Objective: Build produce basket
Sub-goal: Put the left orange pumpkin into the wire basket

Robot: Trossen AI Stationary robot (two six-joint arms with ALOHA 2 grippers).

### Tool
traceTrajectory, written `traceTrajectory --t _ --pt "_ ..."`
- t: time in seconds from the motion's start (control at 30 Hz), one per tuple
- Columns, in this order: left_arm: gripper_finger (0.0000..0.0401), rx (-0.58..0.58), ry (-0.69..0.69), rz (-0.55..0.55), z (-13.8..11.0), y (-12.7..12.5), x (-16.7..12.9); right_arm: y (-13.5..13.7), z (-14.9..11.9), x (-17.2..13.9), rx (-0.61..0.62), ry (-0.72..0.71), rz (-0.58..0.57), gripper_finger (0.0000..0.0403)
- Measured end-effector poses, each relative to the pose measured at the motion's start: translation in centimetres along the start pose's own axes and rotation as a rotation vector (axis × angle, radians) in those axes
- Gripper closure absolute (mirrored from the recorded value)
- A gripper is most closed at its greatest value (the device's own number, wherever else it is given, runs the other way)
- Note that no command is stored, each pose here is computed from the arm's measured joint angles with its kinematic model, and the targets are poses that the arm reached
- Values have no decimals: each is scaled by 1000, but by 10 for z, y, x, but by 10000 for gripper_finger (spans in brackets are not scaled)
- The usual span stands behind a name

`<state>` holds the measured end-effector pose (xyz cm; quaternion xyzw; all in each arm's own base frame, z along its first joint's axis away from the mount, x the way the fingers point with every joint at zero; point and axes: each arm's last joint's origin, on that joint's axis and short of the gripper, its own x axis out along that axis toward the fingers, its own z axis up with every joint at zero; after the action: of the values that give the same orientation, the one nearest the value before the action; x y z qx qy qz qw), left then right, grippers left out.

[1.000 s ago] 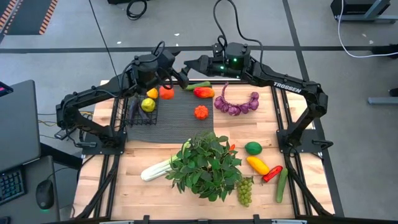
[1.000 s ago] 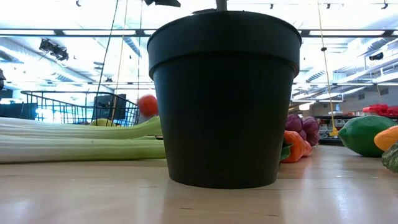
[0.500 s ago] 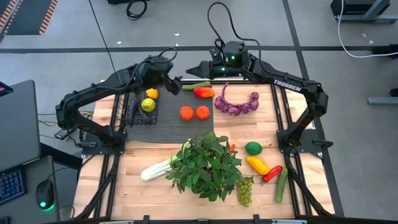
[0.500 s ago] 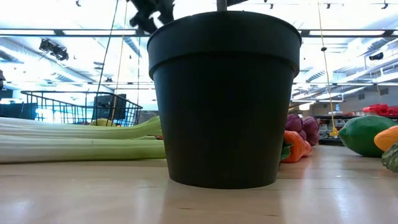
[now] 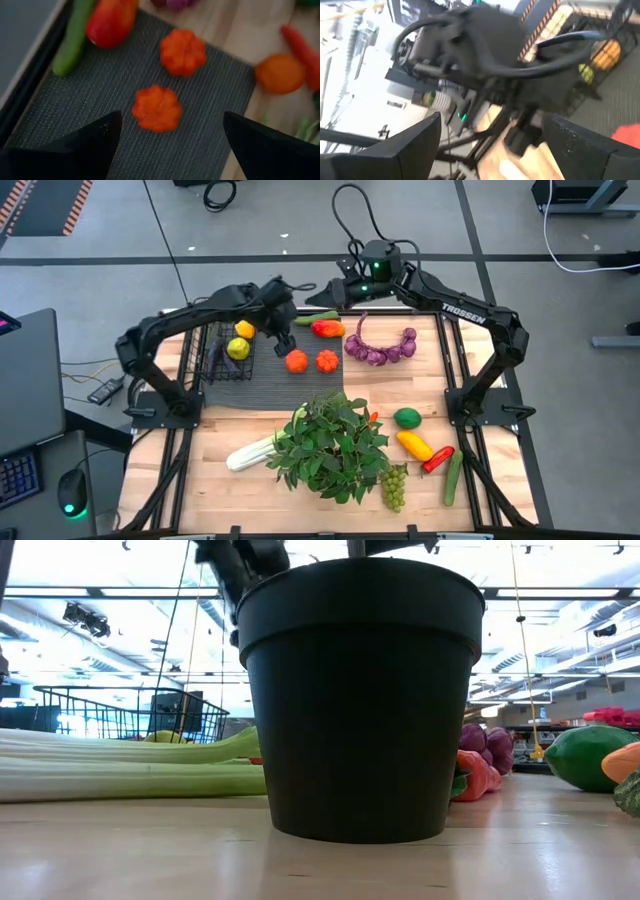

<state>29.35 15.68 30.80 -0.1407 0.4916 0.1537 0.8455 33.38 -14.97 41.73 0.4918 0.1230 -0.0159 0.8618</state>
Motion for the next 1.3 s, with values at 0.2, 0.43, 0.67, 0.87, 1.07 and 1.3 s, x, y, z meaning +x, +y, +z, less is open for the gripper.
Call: traceTrajectory --t 0.2,0.43,0.67,0.87,1.07,1.3 --pt "46 -13 101 -11 -1 17 33 -1 -8 -17 1 60 -90 56" --pt "46 8 150 -116 -3 36 57 5 -9 -50 -20 -3 -214 56" --pt "46 -29 201 -193 -7 49 82 11 -4 -69 -38 -114 -267 56" --pt "46 -19 290 -189 -13 49 107 8 -2 -71 -42 -122 -283 56" --pt "46 -33 298 -138 -14 53 120 8 -2 -71 -64 -117 -291 55" --pt "46 -32 304 -129 -13 45 127 6 0 -74 -72 -126 -301 55"
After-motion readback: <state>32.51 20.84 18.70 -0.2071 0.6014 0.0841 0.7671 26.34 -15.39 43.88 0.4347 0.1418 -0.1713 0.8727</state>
